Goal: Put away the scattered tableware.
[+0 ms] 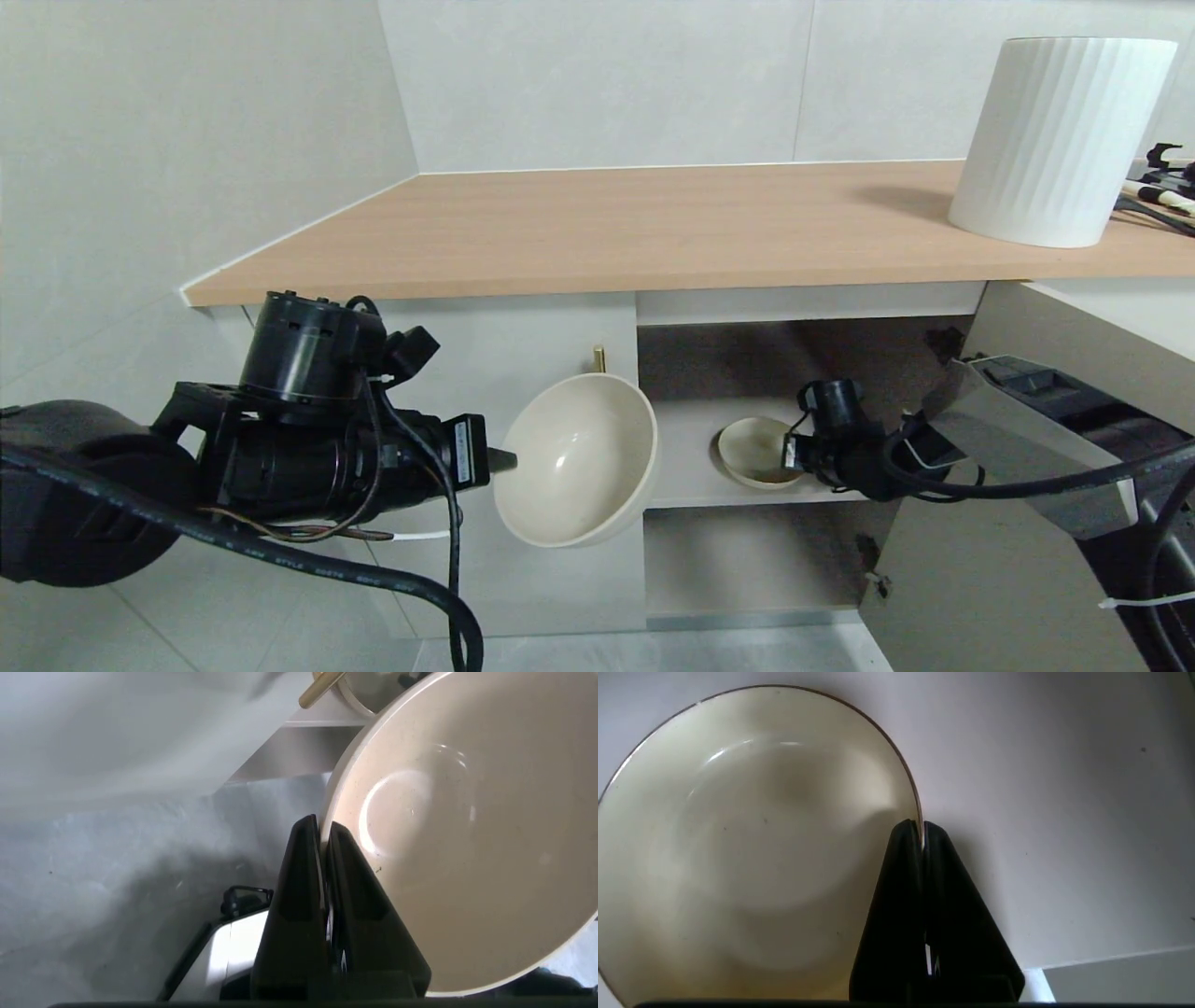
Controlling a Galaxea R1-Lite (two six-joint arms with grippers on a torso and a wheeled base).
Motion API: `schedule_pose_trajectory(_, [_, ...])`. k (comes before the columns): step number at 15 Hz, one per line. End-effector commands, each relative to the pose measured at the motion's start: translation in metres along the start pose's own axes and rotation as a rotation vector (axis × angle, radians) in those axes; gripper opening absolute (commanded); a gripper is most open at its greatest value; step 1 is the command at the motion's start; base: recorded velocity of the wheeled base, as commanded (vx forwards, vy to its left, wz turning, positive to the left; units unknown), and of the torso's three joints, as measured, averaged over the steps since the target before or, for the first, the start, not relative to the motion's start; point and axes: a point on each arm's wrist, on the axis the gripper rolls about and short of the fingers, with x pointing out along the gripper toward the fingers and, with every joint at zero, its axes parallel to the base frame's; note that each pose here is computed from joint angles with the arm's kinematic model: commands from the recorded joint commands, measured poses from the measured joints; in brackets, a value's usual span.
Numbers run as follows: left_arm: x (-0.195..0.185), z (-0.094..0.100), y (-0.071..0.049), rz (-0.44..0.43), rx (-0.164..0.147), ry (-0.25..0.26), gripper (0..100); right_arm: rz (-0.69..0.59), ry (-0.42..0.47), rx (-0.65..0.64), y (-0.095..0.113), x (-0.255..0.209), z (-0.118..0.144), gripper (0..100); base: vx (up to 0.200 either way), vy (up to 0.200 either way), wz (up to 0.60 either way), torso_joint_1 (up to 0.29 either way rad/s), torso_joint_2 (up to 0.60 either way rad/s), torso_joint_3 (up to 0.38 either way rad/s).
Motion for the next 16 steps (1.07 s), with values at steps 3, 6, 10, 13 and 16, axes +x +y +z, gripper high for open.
schedule_pose_trajectory(3, [0.004, -0.002, 0.001, 0.004, 0.000, 0.013, 0, -0.001, -0.009, 0.014, 0.000, 0.004, 0.002, 0, 0.000, 0.000, 0.00, 0.000, 0.00, 0.000])
schedule_pose_trajectory(6, [0.007, -0.004, 0.000, 0.005, 0.001, 0.025, 0, -0.001, -0.009, 0.016, 0.000, 0.004, 0.001, 100, 0.000, 0.000, 0.00, 0.000, 0.00, 0.000])
schedule_pose_trajectory(10, [0.007, -0.004, 0.001, 0.006, 0.001, 0.027, 0, 0.001, -0.014, 0.034, 0.001, 0.004, 0.003, 100, 0.000, 0.000, 0.00, 0.000, 0.00, 0.000])
schedule_pose_trajectory(13, [0.007, -0.004, 0.000, 0.005, 0.002, 0.027, 0, 0.002, -0.017, 0.040, 0.001, 0.002, 0.005, 100, 0.000, 0.000, 0.00, 0.000, 0.00, 0.000])
schedule_pose_trajectory(16, [0.016, -0.009, 0.000, 0.013, 0.007, 0.056, 0, 0.007, -0.005, 0.031, 0.001, -0.014, 0.006, 100, 0.000, 0.000, 0.00, 0.000, 0.00, 0.000])
